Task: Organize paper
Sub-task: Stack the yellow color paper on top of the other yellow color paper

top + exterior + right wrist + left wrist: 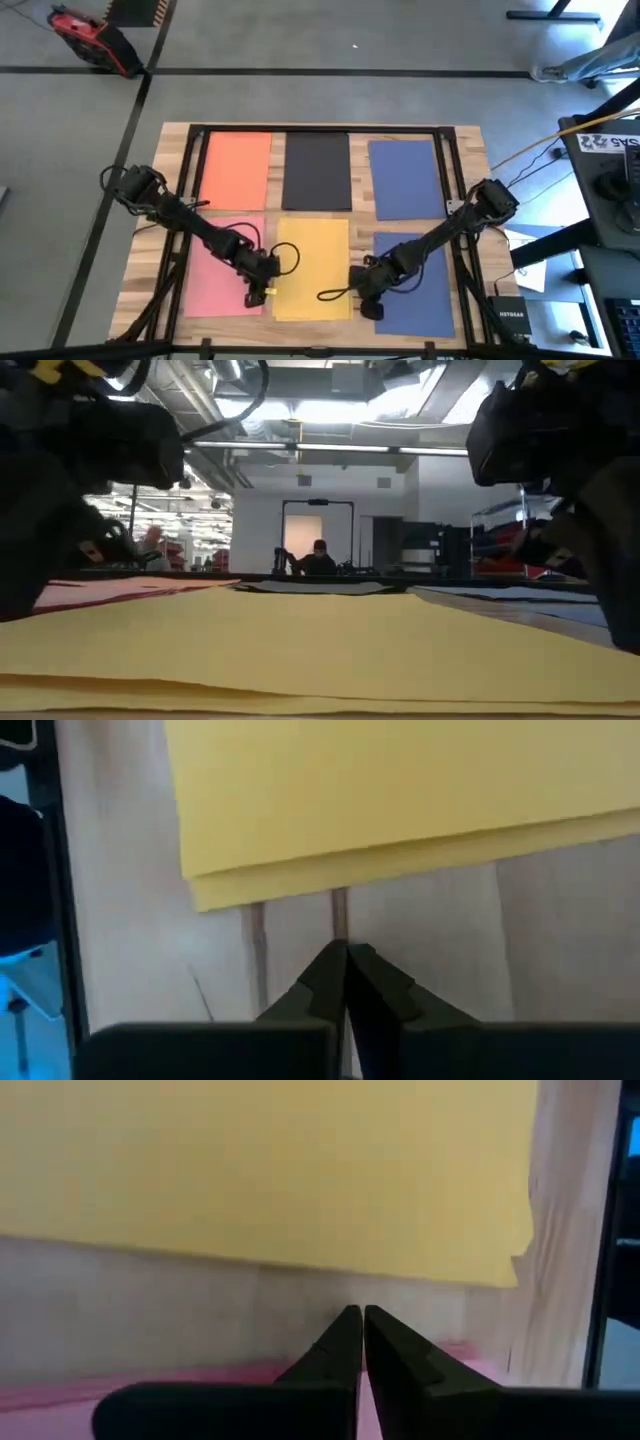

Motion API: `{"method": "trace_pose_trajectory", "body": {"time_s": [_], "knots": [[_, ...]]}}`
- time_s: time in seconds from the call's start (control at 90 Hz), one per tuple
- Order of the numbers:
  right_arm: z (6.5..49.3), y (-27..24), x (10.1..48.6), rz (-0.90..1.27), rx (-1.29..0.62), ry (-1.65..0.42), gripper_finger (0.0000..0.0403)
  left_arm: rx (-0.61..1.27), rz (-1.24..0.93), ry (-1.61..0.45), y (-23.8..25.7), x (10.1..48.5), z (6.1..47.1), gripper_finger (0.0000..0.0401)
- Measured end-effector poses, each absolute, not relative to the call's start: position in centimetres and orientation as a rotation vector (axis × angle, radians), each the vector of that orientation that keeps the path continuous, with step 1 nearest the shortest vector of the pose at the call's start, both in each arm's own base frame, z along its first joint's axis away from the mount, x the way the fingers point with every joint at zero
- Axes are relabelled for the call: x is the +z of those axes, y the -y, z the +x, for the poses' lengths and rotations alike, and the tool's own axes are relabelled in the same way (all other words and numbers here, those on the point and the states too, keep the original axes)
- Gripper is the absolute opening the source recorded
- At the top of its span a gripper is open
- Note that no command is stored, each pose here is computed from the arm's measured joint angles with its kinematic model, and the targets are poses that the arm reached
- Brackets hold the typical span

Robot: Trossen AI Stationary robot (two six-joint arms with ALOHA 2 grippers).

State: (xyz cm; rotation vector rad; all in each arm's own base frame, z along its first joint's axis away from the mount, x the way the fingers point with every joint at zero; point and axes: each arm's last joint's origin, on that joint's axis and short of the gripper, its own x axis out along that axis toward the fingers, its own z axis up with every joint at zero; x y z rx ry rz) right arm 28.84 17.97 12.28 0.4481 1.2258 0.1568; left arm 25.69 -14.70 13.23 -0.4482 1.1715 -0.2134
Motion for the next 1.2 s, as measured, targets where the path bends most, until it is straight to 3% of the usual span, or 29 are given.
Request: {"method": "trace_pose_trajectory", "body": {"time_s": [0.589,1.2], "knots": [[29.4,-18.5,13.3,0.453,0.164,-1.245,0.0000,-0.094,-0.365,-1.247,14.8,15.4,26.4,0.0000],[30.1,-19.1,12.3,0.473,0.206,-1.271,0.0000,-0.088,-0.380,-1.284,15.8,13.6,27.1,0.0000]]}}
